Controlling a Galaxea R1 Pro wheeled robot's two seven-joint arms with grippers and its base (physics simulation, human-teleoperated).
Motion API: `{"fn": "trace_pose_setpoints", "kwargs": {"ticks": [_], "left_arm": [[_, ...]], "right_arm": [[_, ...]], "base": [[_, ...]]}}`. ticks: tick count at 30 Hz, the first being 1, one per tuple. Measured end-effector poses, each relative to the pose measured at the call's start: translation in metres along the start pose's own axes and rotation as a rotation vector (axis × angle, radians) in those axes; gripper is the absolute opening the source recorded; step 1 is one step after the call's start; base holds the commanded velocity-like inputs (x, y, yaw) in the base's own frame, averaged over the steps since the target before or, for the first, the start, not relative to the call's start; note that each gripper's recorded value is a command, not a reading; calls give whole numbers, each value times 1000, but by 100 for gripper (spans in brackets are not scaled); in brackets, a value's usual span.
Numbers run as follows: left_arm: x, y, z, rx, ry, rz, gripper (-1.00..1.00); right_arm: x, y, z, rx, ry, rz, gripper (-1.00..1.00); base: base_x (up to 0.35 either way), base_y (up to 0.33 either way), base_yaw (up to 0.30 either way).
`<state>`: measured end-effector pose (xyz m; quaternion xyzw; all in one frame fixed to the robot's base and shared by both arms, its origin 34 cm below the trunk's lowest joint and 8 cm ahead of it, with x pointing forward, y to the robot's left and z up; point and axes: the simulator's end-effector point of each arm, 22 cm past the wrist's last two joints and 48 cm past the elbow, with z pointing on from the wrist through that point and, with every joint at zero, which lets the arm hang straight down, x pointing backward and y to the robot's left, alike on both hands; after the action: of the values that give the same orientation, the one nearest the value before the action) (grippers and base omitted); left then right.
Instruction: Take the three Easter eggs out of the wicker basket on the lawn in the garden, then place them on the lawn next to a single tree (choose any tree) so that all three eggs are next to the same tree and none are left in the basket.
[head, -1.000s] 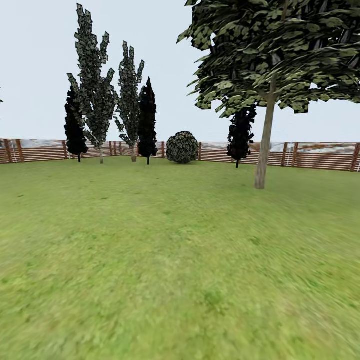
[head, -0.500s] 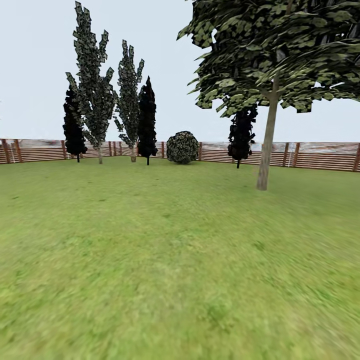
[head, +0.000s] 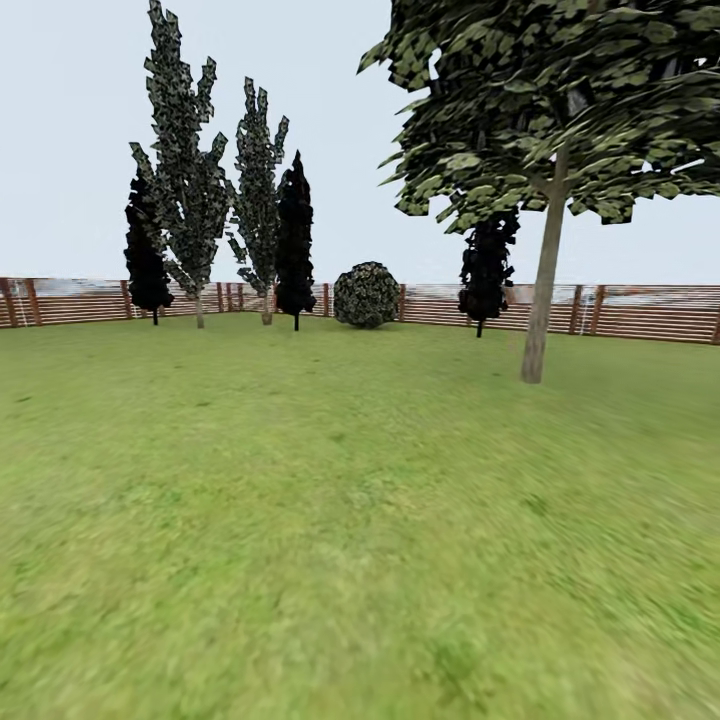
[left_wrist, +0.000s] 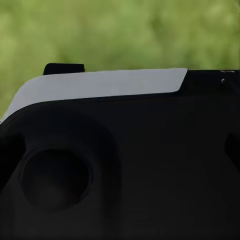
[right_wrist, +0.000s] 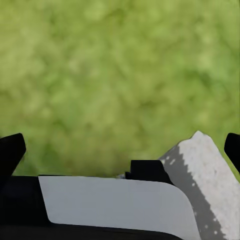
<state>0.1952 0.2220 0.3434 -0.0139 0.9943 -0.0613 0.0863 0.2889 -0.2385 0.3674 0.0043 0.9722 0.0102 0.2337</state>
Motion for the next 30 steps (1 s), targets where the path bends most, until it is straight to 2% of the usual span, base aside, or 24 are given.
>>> {"fn": "trace_pose_setpoints", "kwargs": {"ticks": [30], "left_arm": [[0, 0, 0, 0, 0, 0, 100]], "right_arm": [[0, 0, 0, 0, 0, 0, 100]], "base": [[310, 208, 0]]}}
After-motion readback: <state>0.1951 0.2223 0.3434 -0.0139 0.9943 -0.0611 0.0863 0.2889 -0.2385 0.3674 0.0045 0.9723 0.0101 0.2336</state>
